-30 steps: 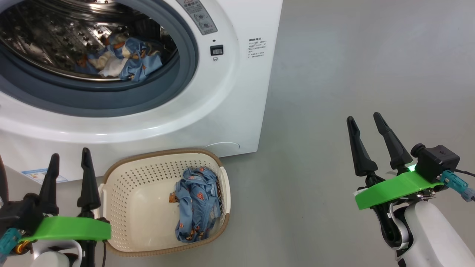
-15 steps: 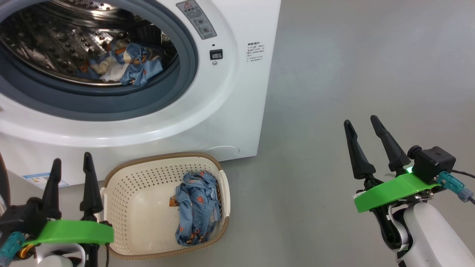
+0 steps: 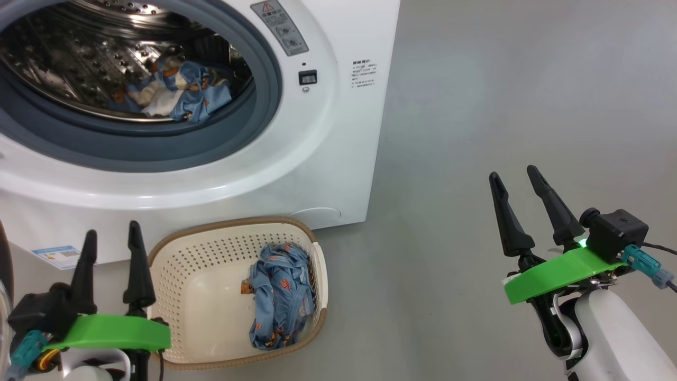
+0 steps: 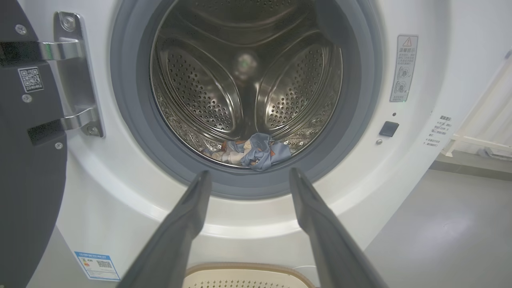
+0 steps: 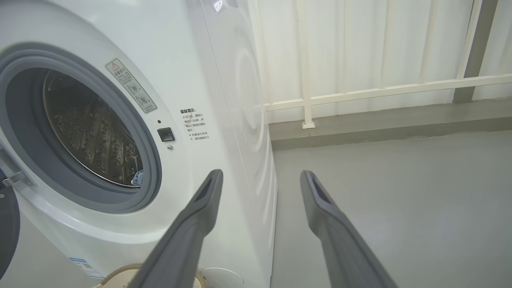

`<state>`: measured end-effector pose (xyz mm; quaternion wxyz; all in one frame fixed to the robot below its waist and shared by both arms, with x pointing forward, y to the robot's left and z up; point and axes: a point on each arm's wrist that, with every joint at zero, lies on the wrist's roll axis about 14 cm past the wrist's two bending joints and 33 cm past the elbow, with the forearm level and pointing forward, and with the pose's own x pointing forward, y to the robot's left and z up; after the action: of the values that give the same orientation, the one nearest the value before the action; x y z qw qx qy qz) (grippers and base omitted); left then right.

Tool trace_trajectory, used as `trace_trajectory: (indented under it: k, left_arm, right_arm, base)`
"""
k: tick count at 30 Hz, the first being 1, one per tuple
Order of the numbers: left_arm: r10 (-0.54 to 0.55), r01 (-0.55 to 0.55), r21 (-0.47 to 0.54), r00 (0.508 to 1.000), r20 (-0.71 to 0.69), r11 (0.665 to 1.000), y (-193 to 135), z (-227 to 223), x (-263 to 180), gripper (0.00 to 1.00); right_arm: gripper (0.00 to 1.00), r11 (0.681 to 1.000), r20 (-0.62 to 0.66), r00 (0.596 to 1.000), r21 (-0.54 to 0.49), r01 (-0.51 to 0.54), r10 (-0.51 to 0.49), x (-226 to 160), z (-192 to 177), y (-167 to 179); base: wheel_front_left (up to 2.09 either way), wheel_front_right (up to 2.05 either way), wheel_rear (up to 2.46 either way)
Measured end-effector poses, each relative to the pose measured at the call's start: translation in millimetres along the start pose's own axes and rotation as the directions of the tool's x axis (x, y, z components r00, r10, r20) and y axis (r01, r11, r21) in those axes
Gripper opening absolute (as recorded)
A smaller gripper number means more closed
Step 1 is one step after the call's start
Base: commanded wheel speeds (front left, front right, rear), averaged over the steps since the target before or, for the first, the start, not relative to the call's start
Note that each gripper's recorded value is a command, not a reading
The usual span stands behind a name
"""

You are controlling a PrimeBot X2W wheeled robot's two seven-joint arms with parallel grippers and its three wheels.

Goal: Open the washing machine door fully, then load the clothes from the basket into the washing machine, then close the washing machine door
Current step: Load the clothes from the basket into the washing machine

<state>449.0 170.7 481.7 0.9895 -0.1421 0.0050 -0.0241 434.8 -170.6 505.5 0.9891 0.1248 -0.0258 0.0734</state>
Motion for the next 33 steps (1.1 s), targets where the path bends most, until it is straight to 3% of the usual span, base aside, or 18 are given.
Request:
trace_trajectory:
  k: [11, 19, 25, 33]
  left_arm:
    - [-0.028, 0.026, -0.019, 0.985, -0.173, 1.000, -8, -49, 1, 1.00]
    - [-0.071, 0.065, -0.028, 0.947, -0.314, 0.997, -13, -92, 8, 1.00]
    - [-0.088, 0.093, -0.011, 0.894, -0.440, 0.996, -8, -130, 21, 1.00]
    - [-0.096, 0.109, -0.017, 0.775, -0.625, 0.994, -1, -199, 25, 1.00]
  right_arm:
    - [1.00, 1.000, -0.041, 0.999, 0.005, 0.031, -0.030, 0, -16, -11]
    - [1.00, 0.998, -0.076, 0.995, 0.019, 0.058, -0.056, 3, -33, -18]
    - [1.00, 0.995, -0.093, 0.992, 0.041, 0.088, -0.084, 13, -47, -25]
    - [1.00, 0.992, -0.126, 0.986, 0.052, 0.117, -0.110, 28, -70, -35]
  base:
    - [0.00, 0.00, 0.00]
    - [0.00, 0.00, 0.00]
    - [0.00, 0.00, 0.00]
    - [0.00, 0.00, 0.00]
